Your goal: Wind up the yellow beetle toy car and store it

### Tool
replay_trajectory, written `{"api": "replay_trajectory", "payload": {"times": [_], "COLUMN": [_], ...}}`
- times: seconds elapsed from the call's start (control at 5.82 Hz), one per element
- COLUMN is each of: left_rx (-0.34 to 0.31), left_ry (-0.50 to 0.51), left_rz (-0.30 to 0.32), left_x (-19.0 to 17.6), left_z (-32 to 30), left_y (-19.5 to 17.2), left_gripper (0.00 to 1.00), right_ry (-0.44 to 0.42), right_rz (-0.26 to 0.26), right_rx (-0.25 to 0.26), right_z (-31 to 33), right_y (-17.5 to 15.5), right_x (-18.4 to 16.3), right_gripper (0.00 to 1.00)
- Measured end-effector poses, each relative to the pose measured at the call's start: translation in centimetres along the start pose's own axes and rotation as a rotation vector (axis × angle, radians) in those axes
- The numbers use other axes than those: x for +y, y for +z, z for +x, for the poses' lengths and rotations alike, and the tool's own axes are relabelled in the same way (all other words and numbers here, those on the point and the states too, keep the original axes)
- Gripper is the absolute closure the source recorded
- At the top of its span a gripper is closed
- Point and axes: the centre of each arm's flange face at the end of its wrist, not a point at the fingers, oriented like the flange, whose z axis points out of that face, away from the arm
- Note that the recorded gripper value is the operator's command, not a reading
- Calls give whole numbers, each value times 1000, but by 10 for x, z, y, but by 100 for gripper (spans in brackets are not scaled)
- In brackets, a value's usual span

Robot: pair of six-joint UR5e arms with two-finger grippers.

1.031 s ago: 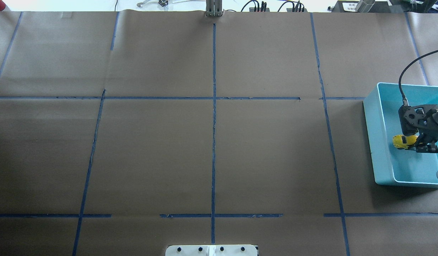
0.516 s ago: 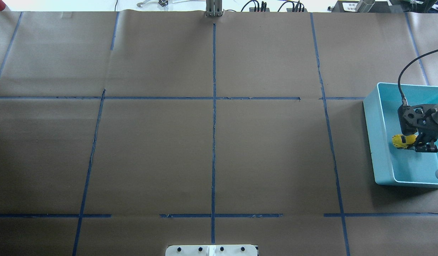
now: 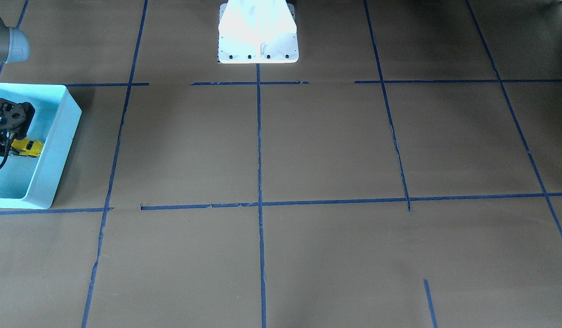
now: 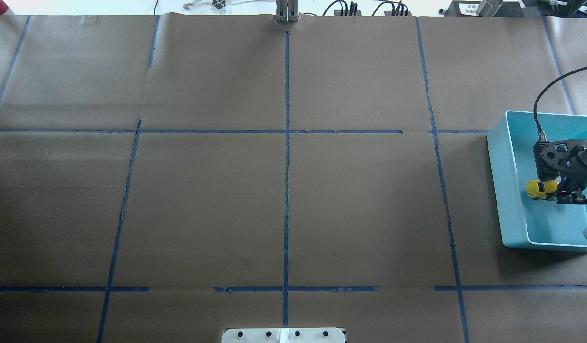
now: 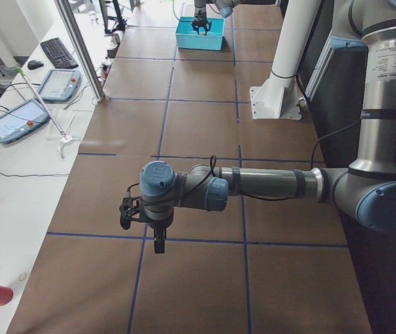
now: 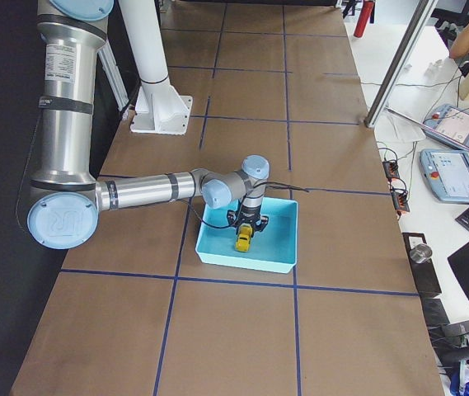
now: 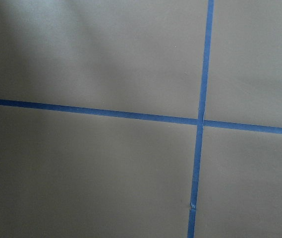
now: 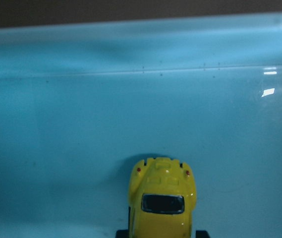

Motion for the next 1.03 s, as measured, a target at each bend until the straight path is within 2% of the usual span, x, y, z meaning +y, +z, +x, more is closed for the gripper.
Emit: {"api": "replay_trajectory", "payload": {"times": [0.17,0.52,0.86,1.03], "left_rx": [0,0,0,0], "left_ry": [0,1,2,2], "left_rz": [0,2,2,2], "left_x": [0,-1,-1,-1], "left_z": [0,1,1,1], "left_y": [0,-1,-1,-1], "left_gripper": [0,0,0,0], "right_ry": [-4,21,97,192], "right_rz": [10,98,150,151], "right_rx": [4,6,37,25], "right_z": [-1,-2,-23,-28], "right_y": [-5,-41,-87,-102], "right_x": [-3,2,43,75], "right_gripper": [0,0,0,0]}}
